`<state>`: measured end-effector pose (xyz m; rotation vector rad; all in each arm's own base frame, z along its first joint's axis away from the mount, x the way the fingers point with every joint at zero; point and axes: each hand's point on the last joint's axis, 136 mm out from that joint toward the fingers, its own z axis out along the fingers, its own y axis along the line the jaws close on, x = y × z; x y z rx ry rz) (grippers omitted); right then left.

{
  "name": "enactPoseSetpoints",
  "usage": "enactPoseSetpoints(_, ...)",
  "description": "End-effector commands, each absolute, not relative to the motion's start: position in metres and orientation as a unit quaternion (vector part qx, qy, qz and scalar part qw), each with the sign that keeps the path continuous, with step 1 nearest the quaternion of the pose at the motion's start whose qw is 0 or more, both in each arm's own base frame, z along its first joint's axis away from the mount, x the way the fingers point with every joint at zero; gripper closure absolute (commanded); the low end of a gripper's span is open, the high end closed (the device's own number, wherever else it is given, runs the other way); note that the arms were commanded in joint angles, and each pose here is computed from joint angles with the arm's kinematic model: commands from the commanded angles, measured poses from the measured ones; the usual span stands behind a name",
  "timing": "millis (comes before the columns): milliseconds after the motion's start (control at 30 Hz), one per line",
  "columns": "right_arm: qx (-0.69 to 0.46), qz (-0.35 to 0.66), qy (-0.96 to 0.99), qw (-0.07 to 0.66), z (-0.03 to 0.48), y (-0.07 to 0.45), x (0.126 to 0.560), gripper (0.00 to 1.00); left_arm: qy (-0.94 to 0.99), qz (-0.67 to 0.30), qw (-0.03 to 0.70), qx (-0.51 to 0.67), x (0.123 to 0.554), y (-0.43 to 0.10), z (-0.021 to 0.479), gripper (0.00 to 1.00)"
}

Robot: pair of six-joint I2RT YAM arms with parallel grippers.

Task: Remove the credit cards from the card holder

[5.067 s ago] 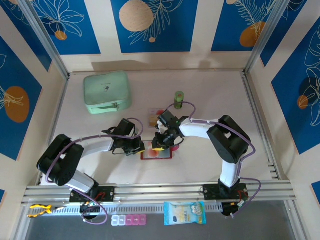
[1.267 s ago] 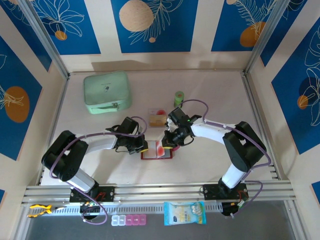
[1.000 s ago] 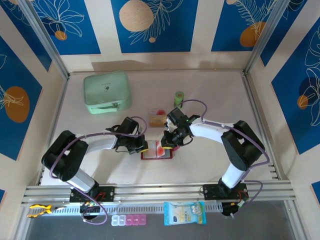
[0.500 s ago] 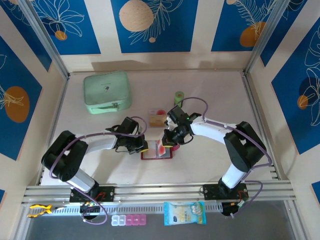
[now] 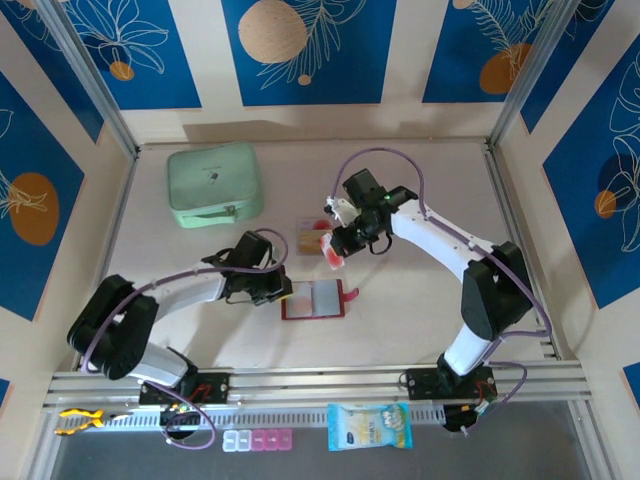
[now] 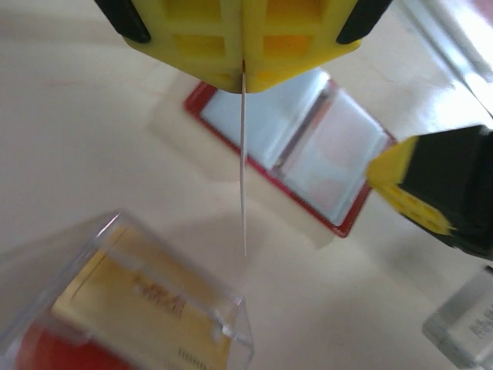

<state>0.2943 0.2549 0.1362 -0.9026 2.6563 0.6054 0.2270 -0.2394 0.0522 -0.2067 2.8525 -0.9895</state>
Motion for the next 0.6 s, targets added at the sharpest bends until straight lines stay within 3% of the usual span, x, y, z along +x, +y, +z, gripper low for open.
enactPoseSetpoints(0,-0.444,0.143,0.869,0.163,0.136,0.244,0.308,0.98,0.944,-0.312,0.066,-0.08,0.225,-0.222,0.052,0.93)
enactPoseSetpoints(233,-0.599,0.073,0.774,0.194,0.153,0.253,0.337,1.0,0.942,-0.31,0.077,-0.102,0.222,-0.2,0.053,0.91)
enactPoseSetpoints(567,-0.657,0.057,0.733,0.165,0.15,0.269,0.373,1.0,0.938,-0.312,0.086,-0.123,0.22,-0.179,0.055,0.89)
